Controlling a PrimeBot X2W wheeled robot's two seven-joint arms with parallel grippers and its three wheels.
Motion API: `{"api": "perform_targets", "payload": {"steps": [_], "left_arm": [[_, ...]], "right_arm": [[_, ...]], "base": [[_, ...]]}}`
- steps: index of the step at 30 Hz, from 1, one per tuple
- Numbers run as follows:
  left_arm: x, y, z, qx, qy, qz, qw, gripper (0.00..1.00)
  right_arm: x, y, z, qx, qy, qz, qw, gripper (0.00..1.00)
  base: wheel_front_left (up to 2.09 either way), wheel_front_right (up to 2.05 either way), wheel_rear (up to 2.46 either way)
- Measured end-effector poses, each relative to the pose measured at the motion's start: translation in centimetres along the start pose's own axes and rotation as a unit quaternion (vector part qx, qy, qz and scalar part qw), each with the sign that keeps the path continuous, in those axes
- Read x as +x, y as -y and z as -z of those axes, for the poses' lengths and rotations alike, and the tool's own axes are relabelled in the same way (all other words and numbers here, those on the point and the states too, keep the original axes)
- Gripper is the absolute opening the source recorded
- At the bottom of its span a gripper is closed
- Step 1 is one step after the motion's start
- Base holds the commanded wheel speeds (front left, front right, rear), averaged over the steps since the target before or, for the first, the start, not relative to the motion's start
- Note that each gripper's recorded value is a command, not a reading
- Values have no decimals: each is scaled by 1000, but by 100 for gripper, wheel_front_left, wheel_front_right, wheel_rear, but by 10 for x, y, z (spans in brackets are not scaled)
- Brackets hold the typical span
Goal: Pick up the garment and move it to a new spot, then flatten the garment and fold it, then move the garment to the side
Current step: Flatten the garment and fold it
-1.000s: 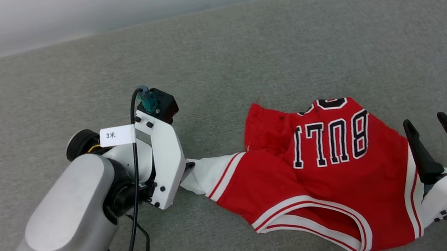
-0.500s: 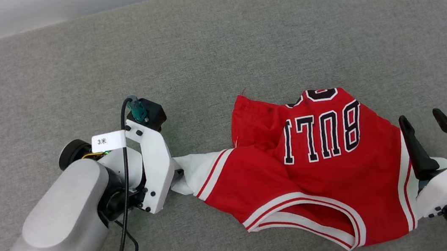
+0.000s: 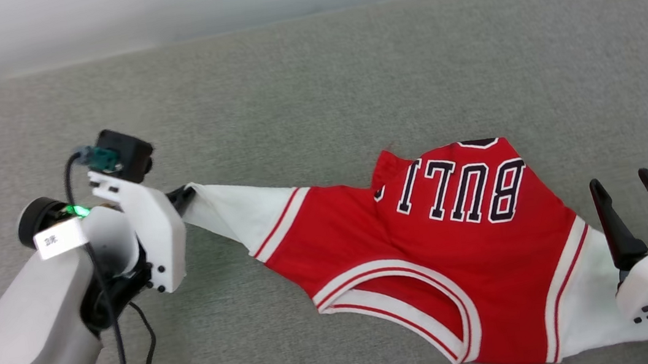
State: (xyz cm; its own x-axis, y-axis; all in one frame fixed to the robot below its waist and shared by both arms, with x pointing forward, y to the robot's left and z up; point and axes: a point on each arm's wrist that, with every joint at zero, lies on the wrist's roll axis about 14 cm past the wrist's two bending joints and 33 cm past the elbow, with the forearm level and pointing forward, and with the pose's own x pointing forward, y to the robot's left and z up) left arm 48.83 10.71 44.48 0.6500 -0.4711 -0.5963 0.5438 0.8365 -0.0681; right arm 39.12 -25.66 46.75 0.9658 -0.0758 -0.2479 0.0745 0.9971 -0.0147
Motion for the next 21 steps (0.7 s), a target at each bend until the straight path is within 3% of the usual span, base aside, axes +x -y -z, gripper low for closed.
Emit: {"api": "perform_targets", "payload": {"steps": [7, 17, 21], "left_arm": [[-63, -33, 7, -39, 76, -72, 994, 0], [-118, -4, 113, -110, 35, -107, 988, 0], [-126, 8, 143, -89, 6, -100, 991, 0]], "right_arm": [[-5, -18, -2, 1, -3, -29, 1000, 100], [-16, -36, 1, 0, -15, -56, 998, 100], [-21, -37, 4, 0, -22, -59, 998, 100]], "base": [[0, 0, 0], [0, 0, 0], [0, 0, 0]]}}
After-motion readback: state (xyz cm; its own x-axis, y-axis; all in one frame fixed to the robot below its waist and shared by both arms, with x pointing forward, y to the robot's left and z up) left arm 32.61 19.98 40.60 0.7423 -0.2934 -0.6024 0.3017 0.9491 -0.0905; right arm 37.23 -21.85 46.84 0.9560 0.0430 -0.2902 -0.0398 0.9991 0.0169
